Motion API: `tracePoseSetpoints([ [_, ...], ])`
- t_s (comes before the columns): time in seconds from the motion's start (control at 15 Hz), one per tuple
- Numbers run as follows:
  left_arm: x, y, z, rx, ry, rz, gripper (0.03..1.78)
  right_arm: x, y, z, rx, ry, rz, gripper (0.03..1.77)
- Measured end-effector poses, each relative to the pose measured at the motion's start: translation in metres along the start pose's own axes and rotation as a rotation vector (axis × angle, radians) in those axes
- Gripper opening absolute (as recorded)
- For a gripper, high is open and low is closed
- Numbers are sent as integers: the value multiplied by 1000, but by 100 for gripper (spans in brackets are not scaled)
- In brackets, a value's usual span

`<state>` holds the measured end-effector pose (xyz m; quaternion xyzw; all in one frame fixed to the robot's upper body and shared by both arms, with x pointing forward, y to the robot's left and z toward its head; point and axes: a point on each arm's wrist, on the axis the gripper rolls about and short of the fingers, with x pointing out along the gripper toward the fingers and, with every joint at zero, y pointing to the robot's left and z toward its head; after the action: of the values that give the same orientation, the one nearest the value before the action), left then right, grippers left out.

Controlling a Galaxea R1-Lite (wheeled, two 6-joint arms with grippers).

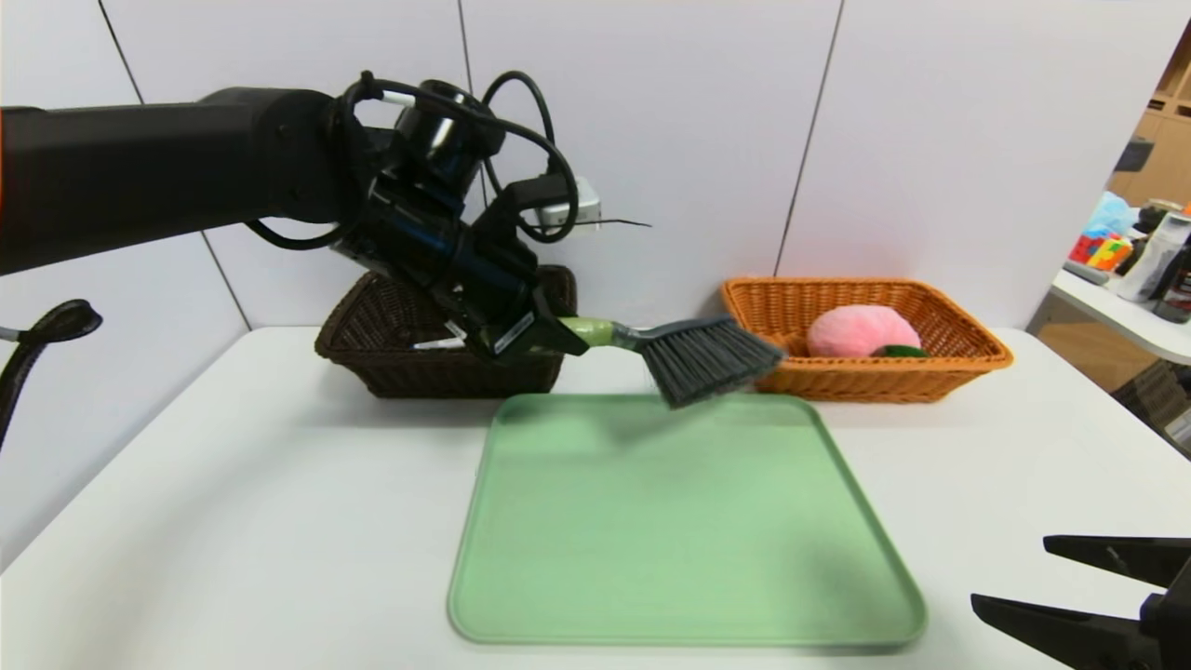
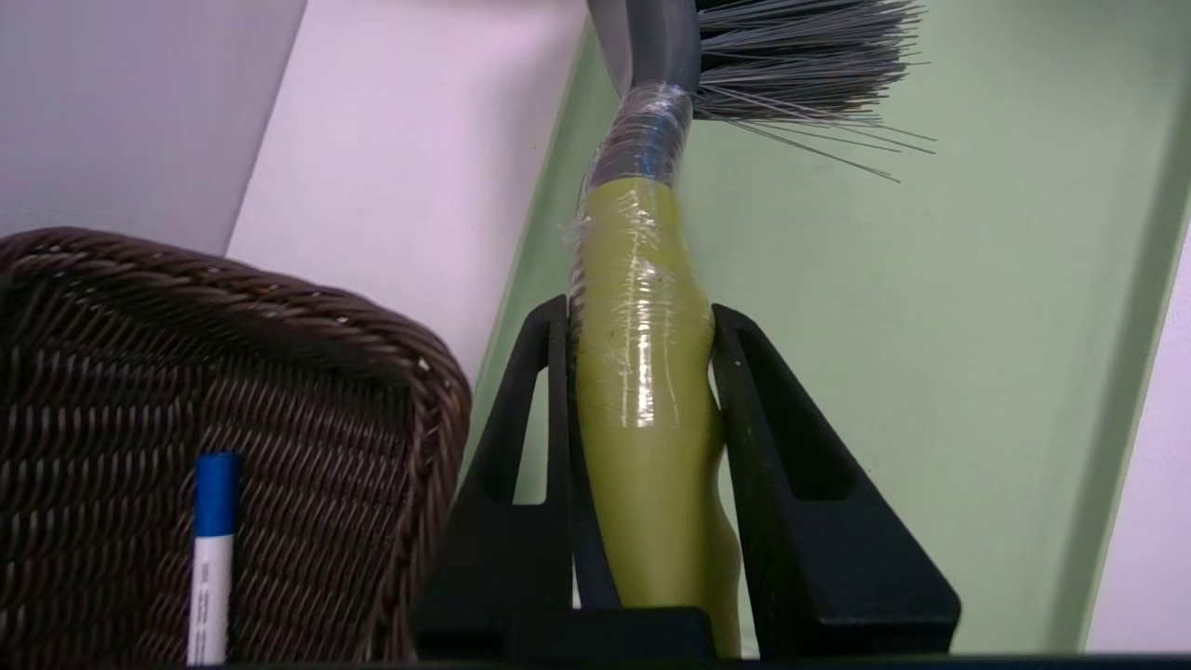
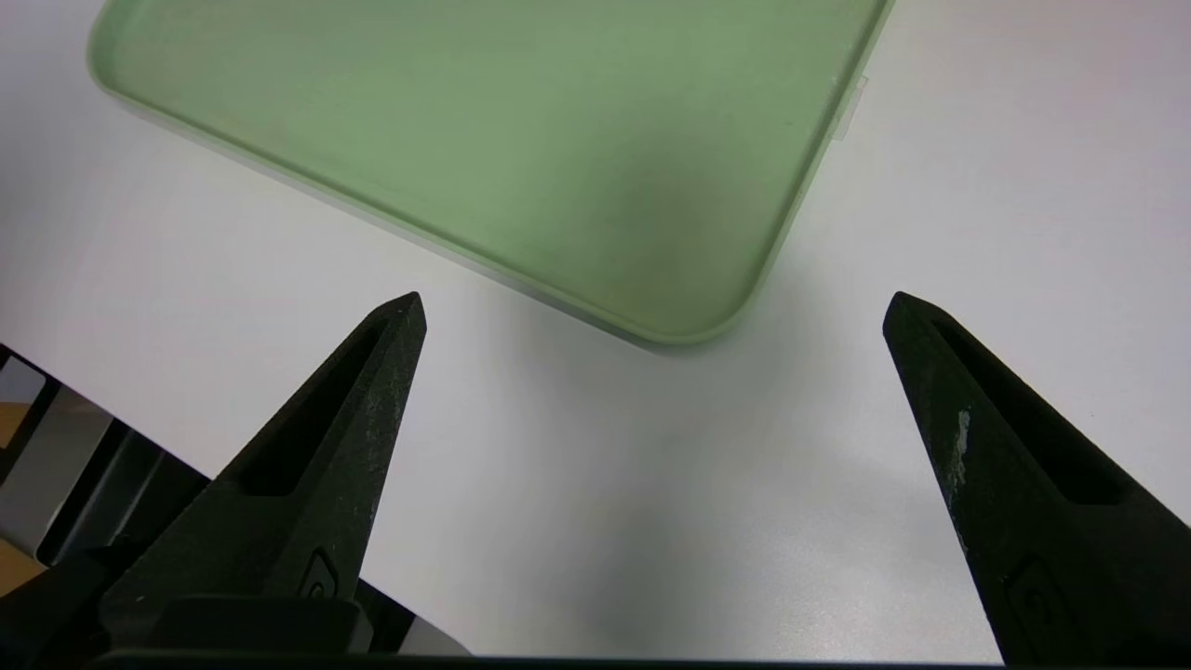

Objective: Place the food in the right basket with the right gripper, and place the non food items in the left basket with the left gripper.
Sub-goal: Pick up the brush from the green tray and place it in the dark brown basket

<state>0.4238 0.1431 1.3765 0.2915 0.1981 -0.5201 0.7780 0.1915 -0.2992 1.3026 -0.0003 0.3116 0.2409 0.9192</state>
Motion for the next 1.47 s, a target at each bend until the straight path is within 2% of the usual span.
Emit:
tracePoseSetpoints([
  [0.47,-52,27,-20,-65,-5,126,50,2,0,-4,2,15,1,170],
  [0.87,-94,61,-59,-146,-19,218,50,0,0,-9,2,17,0,170],
  [1.0,-108,69,-72,-166,-50,220,50,0,0,-10,2,15,0,170],
  [1.33,-129,88,-107,-153,-87,222,50,-3,0,-14,3,10,1,170],
  [1.47,-130,94,-119,-121,-87,218,50,-4,0,-16,3,8,0,170],
])
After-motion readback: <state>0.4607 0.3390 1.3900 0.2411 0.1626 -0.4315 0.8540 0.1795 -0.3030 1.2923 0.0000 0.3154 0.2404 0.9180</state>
